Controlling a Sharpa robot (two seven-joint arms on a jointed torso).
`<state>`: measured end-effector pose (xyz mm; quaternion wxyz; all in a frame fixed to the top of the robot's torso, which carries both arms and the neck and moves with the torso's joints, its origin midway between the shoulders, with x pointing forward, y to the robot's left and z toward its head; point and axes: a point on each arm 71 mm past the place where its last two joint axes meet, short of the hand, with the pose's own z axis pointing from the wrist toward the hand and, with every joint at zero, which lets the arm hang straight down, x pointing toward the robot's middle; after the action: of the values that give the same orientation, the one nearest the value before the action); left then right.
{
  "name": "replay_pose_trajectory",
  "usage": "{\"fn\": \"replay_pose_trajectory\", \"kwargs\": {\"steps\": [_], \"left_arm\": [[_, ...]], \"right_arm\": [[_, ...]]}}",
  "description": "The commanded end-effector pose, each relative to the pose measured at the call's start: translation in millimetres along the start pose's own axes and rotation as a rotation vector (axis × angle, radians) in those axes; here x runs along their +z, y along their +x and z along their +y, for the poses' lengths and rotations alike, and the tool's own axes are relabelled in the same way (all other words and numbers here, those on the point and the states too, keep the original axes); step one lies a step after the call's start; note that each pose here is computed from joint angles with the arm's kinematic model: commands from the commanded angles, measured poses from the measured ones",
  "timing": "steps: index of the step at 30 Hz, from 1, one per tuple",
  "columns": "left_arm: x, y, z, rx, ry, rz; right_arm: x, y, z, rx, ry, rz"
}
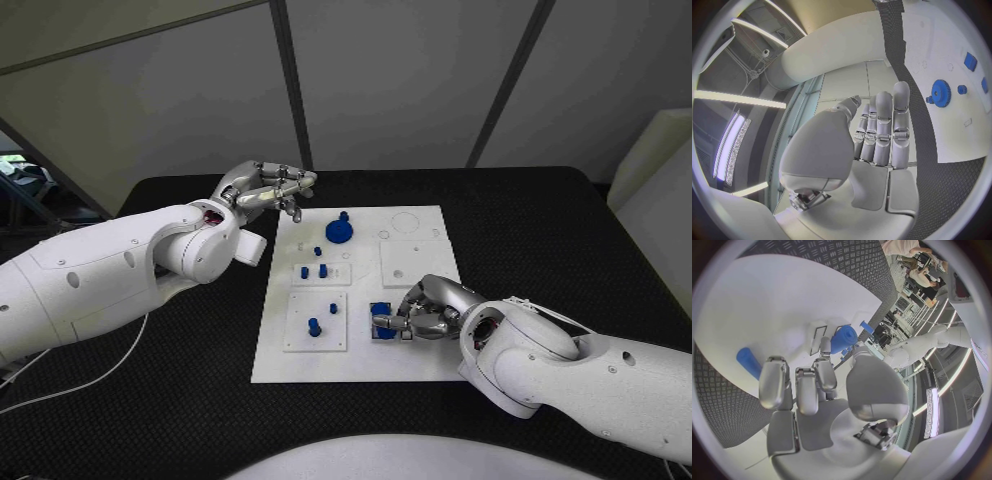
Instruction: Assemble the parts on the task board
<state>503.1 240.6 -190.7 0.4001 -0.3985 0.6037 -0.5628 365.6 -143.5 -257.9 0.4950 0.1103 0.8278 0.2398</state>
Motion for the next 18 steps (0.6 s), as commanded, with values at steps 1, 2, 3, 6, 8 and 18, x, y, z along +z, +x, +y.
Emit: {"fn": "replay_pose_trajectory", "kwargs": {"steps": [1,2,3,6,8,18], "left_arm": [[0.1,0.5,-1.2,-0.004,0.006,0.008],[0.0,0.4,-1.2,-0.004,0.006,0.008],[0.0,0.2,-1.2,-0.004,0.006,0.008],[-0.1,-0.1,-1.2,-0.004,0.006,0.007],[-0.2,-0.1,-1.2,-0.004,0.005,0.008],[-0.2,-1.0,-0.8,-0.003,0.004,0.006]], "right_arm": [[-1.4,-0.6,2.4,0.005,-0.018,-0.007],[-2.2,-0.9,2.9,0.006,-0.024,-0.009],[-3.0,-1.3,3.4,0.006,-0.032,-0.011],[-5.5,-2.2,3.9,0.002,-0.049,-0.013],[-7.3,-3.4,3.6,-0.005,-0.061,-0.018],[-20.1,-11.1,2.6,-0.002,-0.119,-0.060]]}}
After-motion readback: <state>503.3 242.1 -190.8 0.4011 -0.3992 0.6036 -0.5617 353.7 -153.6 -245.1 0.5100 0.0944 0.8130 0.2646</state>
